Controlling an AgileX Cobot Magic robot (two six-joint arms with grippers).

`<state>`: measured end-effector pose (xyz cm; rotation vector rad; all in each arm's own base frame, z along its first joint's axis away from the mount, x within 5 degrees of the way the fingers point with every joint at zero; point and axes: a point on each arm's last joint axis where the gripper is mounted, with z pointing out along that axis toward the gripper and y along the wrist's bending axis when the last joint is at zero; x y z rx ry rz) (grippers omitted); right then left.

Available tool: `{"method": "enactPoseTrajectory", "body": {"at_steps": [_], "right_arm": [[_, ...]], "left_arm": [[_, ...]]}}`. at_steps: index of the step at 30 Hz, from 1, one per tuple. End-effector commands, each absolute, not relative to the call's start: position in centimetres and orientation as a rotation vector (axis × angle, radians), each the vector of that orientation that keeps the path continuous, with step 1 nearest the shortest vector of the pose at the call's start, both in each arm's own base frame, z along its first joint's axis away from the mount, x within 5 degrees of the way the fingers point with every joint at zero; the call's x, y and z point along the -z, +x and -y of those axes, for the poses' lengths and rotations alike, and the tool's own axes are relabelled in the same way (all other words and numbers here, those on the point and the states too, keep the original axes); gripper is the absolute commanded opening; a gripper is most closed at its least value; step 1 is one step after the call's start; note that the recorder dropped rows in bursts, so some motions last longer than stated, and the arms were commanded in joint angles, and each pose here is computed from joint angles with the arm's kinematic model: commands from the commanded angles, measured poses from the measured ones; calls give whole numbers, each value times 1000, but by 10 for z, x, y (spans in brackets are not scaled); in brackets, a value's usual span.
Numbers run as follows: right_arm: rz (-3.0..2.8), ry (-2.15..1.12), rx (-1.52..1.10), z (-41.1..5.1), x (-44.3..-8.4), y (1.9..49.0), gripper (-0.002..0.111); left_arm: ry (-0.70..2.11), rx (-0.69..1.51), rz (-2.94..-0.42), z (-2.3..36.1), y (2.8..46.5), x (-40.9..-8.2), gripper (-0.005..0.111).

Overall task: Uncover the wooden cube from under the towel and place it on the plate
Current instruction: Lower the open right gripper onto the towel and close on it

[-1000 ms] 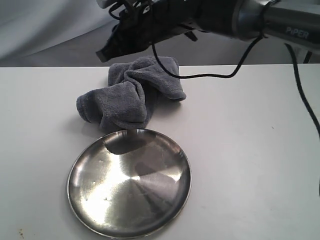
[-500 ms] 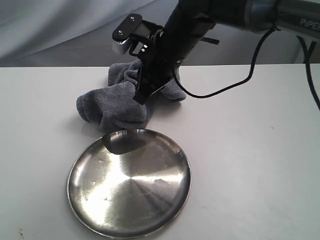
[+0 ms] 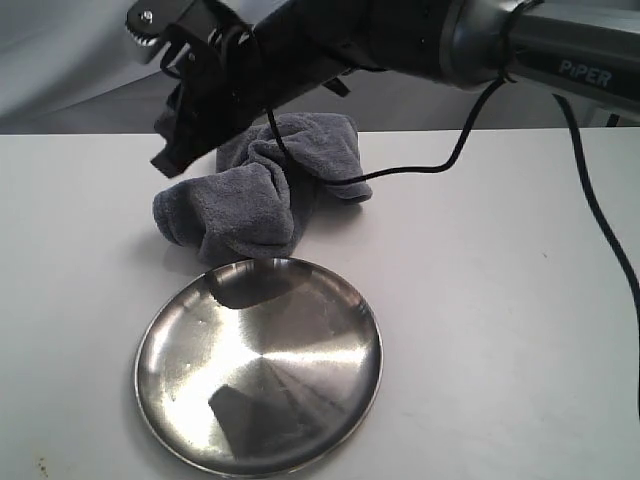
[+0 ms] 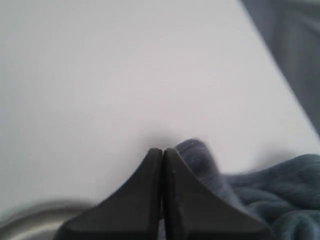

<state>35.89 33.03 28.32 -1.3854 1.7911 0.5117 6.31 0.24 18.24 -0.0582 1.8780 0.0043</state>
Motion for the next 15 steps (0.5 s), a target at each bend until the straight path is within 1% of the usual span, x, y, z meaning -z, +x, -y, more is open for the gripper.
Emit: {"method": "enactPoseTrajectory", "body": {"at_steps": [1,2,5,8,9,12,14,15], "right_arm": [[-1747,-1098,-472,-324,-302,378,0],[-1763,-1047,-478,-321,-303,382,0],[-1800,-1051,-480,-311,-301,388,0],[-1910,-1193,-553,-307,-289,378,0],[-1942,-1293,-532,-305,-284,373,0],[-1966,-1388,-478,-301,-277,371,0],[-1987,-1412,-462,-301,-268,373,12],[-2009,-1432,-464,-303,-258,373,25]], "left_arm": [[-55,-1,-1869,-2,63,-182,1],[-55,-1,-1869,-2,63,-182,1],[-55,-1,-1869,-2,63,-182,1],[-55,-1,-1869,-2,63,-182,1],[-55,-1,-1869,-2,63,-182,1],[-55,-1,-1869,-2,63,-182,1],[-55,-1,-1869,-2,63,-182,1],[-55,-1,-1869,-2,63,-182,1]]}}
